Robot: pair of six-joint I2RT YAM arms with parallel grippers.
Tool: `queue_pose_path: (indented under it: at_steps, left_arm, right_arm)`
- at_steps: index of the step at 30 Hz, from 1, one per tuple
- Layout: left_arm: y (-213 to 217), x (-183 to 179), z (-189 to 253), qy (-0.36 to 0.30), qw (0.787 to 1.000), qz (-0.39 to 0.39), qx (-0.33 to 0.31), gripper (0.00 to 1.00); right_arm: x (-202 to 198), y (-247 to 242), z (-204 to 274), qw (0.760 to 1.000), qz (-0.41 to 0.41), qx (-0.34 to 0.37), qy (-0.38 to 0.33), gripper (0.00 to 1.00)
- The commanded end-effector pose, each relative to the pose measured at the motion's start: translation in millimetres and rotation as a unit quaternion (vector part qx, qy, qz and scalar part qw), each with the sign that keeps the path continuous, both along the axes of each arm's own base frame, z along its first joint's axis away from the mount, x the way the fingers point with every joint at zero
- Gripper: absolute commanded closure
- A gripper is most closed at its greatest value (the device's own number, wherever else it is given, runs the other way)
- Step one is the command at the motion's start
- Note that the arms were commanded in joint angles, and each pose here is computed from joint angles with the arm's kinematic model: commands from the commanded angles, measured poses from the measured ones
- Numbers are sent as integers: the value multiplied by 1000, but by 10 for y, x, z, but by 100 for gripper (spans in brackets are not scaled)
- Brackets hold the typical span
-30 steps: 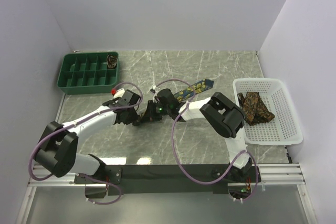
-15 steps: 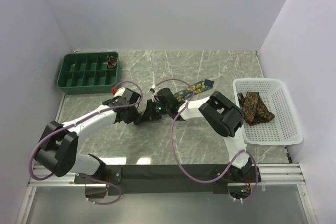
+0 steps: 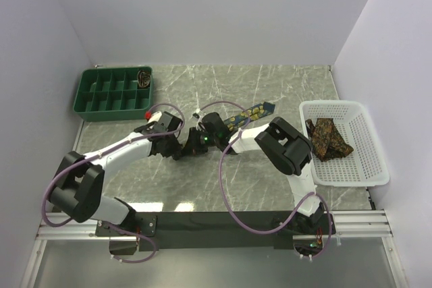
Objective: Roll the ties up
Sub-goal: Roll the tie
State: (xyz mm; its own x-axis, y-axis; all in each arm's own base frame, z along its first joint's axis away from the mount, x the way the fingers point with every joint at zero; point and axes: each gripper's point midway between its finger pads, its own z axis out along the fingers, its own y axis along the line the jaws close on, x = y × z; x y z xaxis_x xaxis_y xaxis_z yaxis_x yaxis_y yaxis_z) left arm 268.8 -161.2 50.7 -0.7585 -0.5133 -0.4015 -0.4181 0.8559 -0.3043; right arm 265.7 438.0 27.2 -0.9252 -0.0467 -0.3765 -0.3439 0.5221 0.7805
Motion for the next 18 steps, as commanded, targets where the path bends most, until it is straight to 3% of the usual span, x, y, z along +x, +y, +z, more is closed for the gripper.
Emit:
queue_pose_path:
  at_steps: [1,8,18]
  left_arm:
    - [-372,156,91,-10,997,-7,-73,82]
    - [-330,128,-118,22,998,-8,-51,97]
    - [-173,146,36,15,998,8,-53,98]
  right_arm:
    - [-37,96,-36,1000,9,0,-14,81]
    - [38,-62,221,995,1,-3,-101,71]
    - [101,-373,441,958,-27,-43,-282,41]
